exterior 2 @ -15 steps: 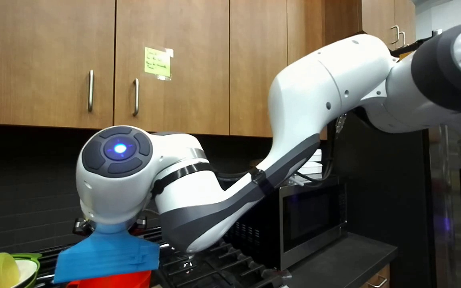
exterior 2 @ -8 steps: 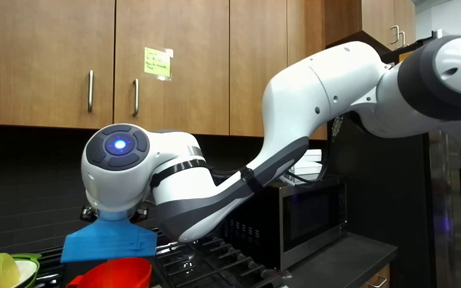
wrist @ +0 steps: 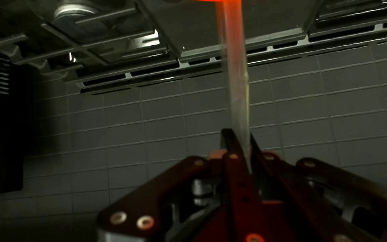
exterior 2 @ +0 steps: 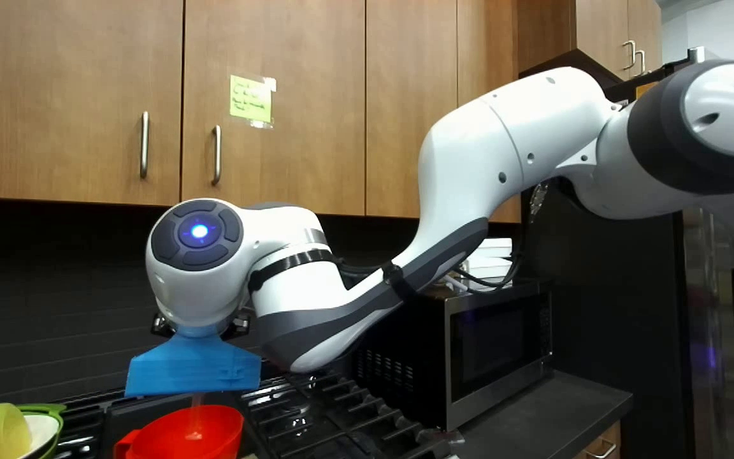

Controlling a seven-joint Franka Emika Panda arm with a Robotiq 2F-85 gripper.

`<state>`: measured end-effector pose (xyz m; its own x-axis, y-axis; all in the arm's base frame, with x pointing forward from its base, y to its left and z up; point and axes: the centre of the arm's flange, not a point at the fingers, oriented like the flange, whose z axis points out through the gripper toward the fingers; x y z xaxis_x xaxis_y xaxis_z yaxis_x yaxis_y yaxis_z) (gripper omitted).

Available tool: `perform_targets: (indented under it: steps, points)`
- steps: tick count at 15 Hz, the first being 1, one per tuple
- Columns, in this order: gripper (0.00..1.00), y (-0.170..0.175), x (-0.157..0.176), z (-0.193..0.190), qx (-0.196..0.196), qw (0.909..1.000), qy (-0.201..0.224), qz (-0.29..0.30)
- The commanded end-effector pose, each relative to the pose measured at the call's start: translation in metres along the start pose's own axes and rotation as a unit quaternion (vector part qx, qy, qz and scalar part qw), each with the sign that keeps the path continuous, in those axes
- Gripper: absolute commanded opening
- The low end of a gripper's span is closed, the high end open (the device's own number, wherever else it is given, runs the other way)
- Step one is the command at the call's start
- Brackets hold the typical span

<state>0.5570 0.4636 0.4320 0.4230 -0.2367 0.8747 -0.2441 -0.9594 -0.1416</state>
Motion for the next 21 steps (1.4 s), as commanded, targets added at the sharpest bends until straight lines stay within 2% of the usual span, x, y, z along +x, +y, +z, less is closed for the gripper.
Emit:
perform_targets:
  steps: [1,7,15,21]
  points:
    - [0.01,0.019,0.012,-0.002,-0.016,0.9997,0.02,0.004]
    - [0.01,0.03,0.014,0.0,-0.027,0.9994,0.019,0.01]
    - [0.01,0.046,-0.033,-0.014,-0.036,0.9991,-0.02,-0.01]
    - [0.01,0.041,-0.047,-0.03,-0.029,0.999,-0.025,-0.024]
